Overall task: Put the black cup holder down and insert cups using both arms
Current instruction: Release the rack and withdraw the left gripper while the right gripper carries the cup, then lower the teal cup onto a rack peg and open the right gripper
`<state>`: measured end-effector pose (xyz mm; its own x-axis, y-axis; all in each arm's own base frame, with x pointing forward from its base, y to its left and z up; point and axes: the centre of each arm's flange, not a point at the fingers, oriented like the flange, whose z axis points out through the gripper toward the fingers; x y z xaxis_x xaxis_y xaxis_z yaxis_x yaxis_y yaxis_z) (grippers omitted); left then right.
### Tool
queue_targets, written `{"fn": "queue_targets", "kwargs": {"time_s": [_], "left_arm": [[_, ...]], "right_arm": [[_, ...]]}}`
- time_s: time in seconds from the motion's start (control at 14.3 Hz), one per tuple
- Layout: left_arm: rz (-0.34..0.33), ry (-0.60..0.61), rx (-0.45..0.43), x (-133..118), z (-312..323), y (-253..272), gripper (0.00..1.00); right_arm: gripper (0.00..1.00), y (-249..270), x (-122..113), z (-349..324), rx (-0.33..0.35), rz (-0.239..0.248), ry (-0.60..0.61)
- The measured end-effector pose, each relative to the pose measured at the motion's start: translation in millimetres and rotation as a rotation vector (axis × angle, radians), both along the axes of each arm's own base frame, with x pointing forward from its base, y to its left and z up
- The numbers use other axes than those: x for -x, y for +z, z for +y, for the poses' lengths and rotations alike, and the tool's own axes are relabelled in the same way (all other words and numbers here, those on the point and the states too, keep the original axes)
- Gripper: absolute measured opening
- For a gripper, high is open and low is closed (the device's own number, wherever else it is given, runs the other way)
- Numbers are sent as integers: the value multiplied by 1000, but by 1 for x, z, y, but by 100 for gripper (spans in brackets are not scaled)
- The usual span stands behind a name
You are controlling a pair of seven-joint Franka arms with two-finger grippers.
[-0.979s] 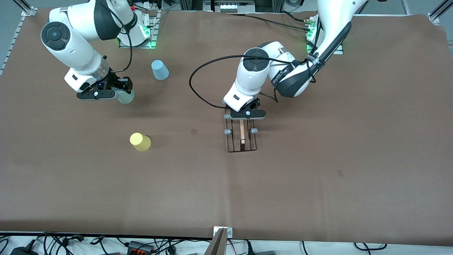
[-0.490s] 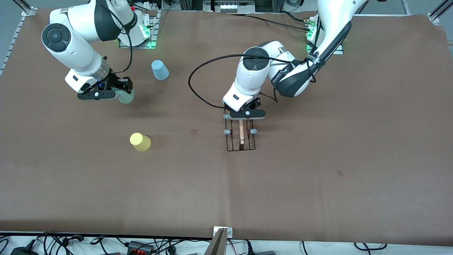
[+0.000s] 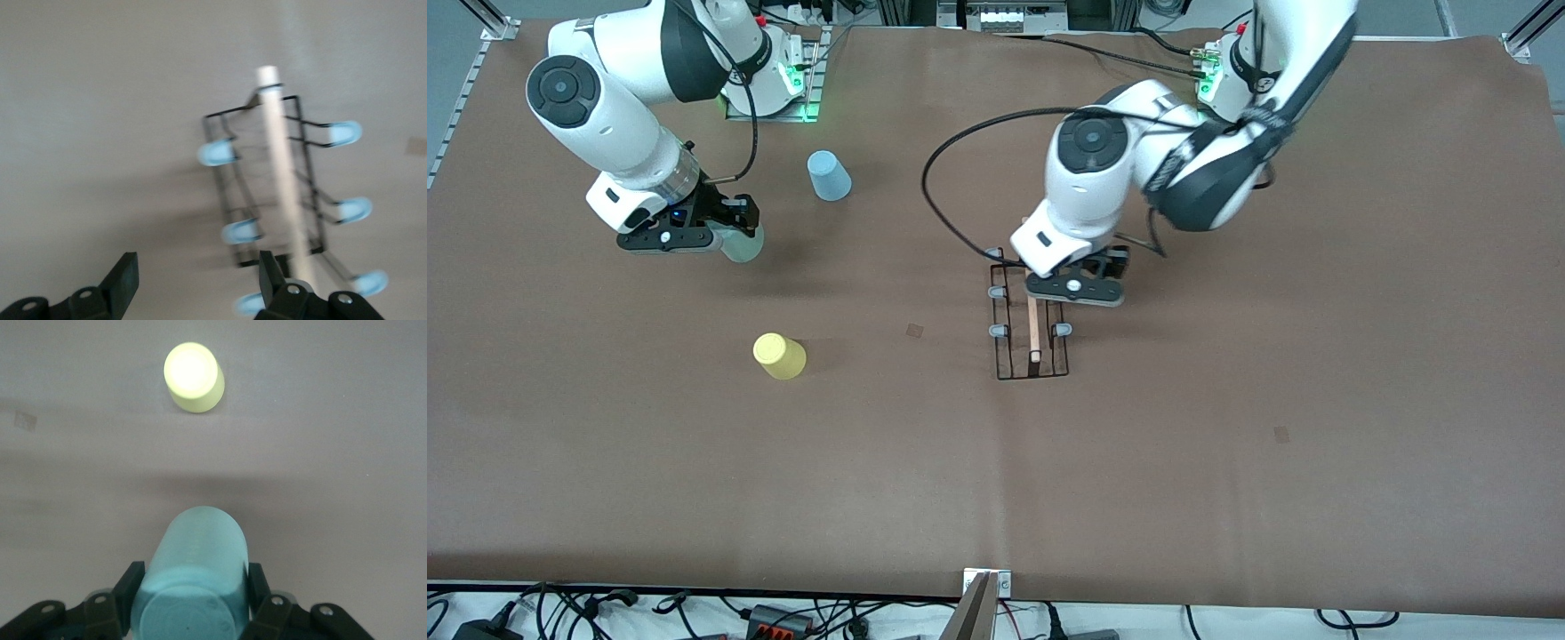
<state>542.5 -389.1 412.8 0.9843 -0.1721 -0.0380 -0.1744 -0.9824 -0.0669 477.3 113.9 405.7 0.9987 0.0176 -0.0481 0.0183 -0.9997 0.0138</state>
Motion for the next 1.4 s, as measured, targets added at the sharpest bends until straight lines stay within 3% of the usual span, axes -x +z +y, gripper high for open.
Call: {"fn": "queue_targets", "kwargs": {"time_s": [0.21, 0.49, 0.7, 0.91, 1.19, 1.4], "left_arm": [[10, -141, -26, -22, 39, 36, 81], [-4, -266, -27, -60, 121, 64, 81], [-10, -273, -29, -82, 183, 76, 81], [12, -283, -9, -88, 233, 93, 82], [-21, -258, 25, -99, 296, 128, 82], [-17, -247, 52, -101, 306, 129, 82]], "right_arm": [[67, 21, -2, 36, -7, -40, -70], [67, 52, 8, 139, -29, -44, -219], [67, 55, 13, 221, -64, -39, -346], [67, 48, 8, 285, -85, -34, -439], [67, 13, 4, 343, -107, -42, -463], [67, -15, 8, 364, -117, -45, -487]]}}
